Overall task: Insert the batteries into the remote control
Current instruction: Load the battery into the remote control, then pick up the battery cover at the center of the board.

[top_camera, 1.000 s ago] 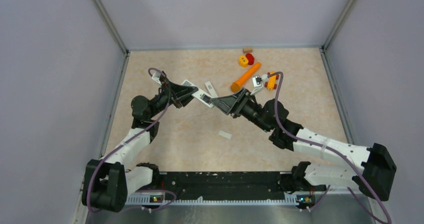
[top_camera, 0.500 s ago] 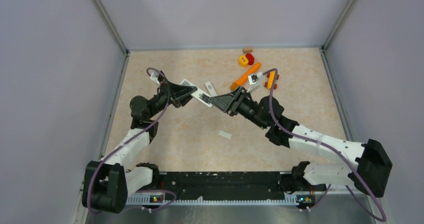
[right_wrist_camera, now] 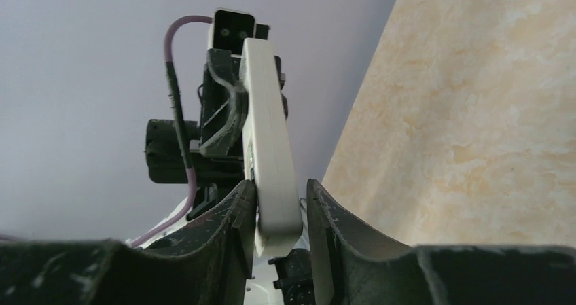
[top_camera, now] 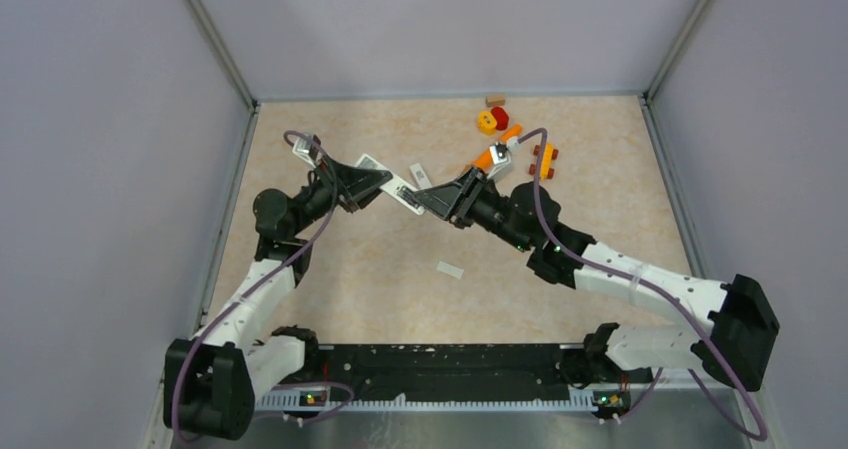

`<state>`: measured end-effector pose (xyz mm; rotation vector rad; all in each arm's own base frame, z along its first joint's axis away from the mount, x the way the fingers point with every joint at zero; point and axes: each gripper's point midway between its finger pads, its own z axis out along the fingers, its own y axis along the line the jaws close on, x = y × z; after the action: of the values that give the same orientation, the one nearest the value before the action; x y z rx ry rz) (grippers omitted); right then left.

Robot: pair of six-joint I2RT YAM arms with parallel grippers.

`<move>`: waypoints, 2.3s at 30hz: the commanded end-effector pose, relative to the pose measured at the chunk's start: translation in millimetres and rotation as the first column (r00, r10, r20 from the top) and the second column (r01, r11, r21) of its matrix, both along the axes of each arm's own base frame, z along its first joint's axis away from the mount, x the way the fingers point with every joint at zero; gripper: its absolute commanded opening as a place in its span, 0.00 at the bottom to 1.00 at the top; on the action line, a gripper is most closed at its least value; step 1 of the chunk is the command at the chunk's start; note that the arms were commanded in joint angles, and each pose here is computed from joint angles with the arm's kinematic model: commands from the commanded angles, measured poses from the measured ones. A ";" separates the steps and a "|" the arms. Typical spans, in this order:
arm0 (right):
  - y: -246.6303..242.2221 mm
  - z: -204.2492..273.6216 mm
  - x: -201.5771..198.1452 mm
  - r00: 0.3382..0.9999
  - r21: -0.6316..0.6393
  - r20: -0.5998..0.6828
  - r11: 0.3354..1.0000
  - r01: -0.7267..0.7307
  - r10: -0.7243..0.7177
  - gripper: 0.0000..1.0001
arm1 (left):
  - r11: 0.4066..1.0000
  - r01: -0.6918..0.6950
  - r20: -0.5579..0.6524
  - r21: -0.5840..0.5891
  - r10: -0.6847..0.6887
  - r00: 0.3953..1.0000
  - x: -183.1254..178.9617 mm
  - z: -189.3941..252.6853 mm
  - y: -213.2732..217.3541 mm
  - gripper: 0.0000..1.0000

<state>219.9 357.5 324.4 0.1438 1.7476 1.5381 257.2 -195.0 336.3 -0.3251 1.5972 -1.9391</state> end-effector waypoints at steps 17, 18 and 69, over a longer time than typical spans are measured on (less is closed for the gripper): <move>5.9 -25.8 18.1 1.000 -0.180 -0.008 0.984 0.016 -0.018 0.23 | 0.981 -0.042 0.288 0.191 -0.015 0.958 -23.3 24.1 -5.4 0.00; 5.8 -29.0 18.6 1.000 -0.191 -0.014 0.981 0.017 -0.020 0.23 | 0.981 -0.041 0.292 0.191 -0.017 0.956 -24.0 24.3 -5.4 0.00; -77.8 -284.0 -13.3 0.795 -0.945 -0.258 0.027 -0.326 0.548 0.73 | 0.715 -0.338 -0.025 0.611 0.445 0.895 40.4 -130.6 78.2 0.00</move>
<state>191.8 266.3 30.3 -1.2546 2.4776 0.4064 293.6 -115.2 184.1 -0.5938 2.0128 -1.0007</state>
